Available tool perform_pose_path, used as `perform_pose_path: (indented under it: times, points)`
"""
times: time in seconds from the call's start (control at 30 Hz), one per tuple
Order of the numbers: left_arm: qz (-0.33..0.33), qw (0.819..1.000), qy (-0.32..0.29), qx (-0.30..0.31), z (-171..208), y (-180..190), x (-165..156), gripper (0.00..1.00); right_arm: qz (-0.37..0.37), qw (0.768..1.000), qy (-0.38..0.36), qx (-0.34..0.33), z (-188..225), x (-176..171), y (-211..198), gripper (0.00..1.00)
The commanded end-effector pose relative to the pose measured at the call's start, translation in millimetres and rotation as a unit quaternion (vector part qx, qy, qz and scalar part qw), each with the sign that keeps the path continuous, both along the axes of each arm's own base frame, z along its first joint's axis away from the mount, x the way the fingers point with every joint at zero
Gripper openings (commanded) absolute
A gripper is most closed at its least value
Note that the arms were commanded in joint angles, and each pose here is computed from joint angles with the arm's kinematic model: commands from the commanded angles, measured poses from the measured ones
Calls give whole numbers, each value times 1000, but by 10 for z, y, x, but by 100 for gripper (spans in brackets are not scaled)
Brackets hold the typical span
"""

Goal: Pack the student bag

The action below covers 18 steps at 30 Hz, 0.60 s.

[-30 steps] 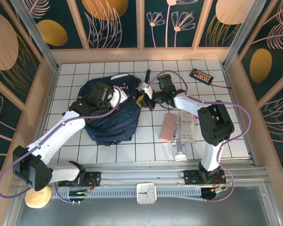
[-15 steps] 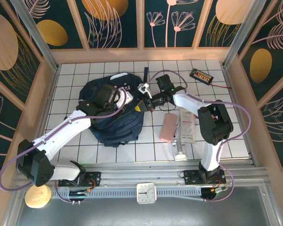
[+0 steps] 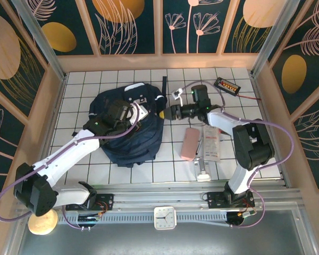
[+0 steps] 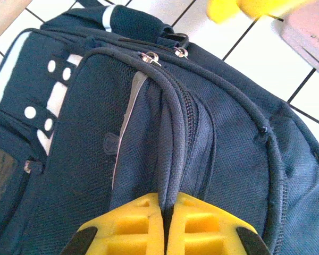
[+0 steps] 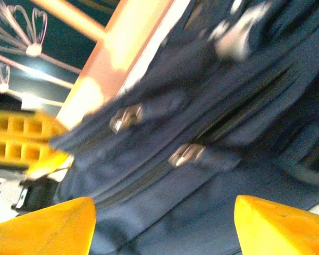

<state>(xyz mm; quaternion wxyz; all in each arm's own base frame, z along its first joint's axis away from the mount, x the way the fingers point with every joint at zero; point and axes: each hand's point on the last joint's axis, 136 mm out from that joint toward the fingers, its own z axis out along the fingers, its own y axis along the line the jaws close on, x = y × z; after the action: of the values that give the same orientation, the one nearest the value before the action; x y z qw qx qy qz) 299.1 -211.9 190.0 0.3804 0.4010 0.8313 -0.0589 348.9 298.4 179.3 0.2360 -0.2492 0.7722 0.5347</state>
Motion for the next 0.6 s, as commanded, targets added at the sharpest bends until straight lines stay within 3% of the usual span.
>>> perform_pose_path:
  times: [0.0,0.1,0.23,0.37,0.57]
  points:
    - [-10,998,-39,-51,314,-116,28,0,6,999,-49,-16,61,244,25,70]
    - [-11,998,-36,-51,306,-121,22,0,39,993,-99,-44,-41,314,101,70]
    - [-10,998,-35,-47,300,-112,21,0,69,993,-90,-30,-115,423,202,66]
    - [-11,998,-38,-44,317,-111,31,0,127,986,-107,-23,-227,220,303,66]
    - [-10,998,-43,-38,367,-104,57,0,187,963,-194,-10,-345,-111,373,67]
